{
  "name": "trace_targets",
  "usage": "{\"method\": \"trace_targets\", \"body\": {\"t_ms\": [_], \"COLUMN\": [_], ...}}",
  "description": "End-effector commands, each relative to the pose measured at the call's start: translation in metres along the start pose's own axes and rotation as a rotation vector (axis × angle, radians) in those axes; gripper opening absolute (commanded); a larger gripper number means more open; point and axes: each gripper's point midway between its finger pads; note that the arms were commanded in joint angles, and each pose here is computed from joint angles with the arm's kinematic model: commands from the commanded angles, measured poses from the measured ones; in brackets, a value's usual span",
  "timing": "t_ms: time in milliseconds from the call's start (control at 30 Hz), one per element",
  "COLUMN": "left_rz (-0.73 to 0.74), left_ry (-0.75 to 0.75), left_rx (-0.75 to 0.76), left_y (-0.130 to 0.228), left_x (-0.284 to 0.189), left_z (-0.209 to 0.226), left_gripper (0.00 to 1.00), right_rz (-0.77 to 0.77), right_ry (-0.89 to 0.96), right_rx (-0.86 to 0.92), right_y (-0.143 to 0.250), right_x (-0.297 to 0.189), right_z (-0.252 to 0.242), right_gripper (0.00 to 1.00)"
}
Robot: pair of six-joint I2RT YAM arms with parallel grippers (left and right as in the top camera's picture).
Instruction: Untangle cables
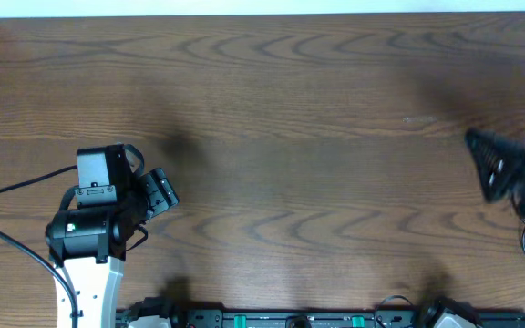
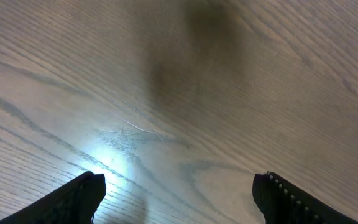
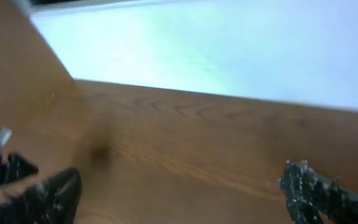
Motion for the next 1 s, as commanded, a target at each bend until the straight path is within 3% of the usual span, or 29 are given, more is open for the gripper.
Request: {"method": "trace_targets", "body": {"t_ms": [0, 267, 600, 800, 967], "left_rz": [-0.018, -0.032, -0.039, -0.039, -0.042], "left_ry": [-0.013, -0.084, -0.081, -0.081, -0.08], "left_rx": [0.016, 0.02, 0.039, 0.042, 0.042], "left_y": [-0.004, -0.006, -0.008, -0.008, -0.008], "left_x": [-0.004, -0.004, -0.004, -0.004, -0.004], "left_z": [0.003, 0.015, 0.014, 0.014, 0.014], "left_gripper": [0.81, 0.81, 0.81, 0.81, 0.81], "right_rz": [-0.033, -0.152, -0.159, -0.092, -0.016], "right_ry": [-0.017, -0.028, -0.252, -0.355, -0.181], "right_rx": [-0.062, -0.223, -0.455, -0.428, -0.416], "right_y": [0.004, 0.015, 0.08, 0.119, 0.153], "right_x": [-0.019, -0.064, -0.118, -0.143, -0.154], "right_z": [0.03, 0.098, 0.174, 0.185, 0.159], "right_gripper": [0.98, 0.99, 0.98, 0.99, 0.99]}}
Point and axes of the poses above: each gripper's point midway between its finger pads, its own x axis out along the fingers, its own z axis along the line the jaws close on, y = z × x, and after that the axes turned 1 degree about -x, right-handed
